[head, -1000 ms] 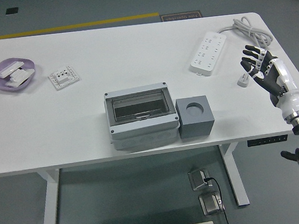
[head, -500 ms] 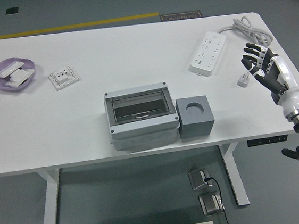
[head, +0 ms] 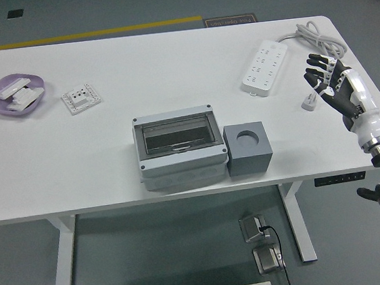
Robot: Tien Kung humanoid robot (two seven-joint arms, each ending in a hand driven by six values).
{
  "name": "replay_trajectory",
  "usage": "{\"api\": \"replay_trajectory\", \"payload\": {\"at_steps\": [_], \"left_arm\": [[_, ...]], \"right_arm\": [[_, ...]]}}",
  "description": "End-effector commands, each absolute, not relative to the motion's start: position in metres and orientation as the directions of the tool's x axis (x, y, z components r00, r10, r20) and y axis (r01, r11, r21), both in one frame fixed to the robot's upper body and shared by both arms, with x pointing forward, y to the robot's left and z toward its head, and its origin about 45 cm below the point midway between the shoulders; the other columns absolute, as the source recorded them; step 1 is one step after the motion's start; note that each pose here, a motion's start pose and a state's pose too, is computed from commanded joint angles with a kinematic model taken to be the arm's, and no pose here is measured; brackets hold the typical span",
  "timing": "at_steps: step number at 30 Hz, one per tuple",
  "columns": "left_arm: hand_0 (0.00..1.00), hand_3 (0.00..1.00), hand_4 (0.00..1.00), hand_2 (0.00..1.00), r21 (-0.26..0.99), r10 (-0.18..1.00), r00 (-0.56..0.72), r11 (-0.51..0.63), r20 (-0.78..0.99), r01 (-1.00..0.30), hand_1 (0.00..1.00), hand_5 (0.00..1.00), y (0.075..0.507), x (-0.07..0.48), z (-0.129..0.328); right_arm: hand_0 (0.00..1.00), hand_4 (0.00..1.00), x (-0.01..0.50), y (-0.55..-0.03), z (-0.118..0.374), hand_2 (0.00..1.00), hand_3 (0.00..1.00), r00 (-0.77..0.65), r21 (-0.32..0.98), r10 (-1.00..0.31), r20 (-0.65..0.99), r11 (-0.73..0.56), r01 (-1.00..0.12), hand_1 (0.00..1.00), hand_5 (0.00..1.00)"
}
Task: Pick up the cylinder from the cube,place it in the box,flap close box
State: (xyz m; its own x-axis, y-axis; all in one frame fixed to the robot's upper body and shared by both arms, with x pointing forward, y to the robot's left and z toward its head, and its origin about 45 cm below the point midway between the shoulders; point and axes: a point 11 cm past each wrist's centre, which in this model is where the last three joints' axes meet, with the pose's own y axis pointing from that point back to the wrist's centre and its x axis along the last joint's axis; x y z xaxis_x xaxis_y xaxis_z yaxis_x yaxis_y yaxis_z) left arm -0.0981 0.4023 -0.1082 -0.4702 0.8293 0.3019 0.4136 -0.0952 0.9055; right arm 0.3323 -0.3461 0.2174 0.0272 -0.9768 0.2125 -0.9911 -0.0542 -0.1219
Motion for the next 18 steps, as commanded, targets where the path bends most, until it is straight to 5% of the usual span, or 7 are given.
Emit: {"api": "replay_trajectory", "payload": {"at_steps": [18], "left_arm": [[0.903,0.909,0.884,0.841,0.902,0.829,-0.469,-0.092,0.304,0.422,0.807,0.662,0.401,-0.1017,-0.1079]], "right_arm": [[0.842,0.944,0.3326,-0.3484,0.2194,0.806,0.788,0.021,-0.127,-0.977,0.213,-0.049,-0.991,0.78,0.578]]}}
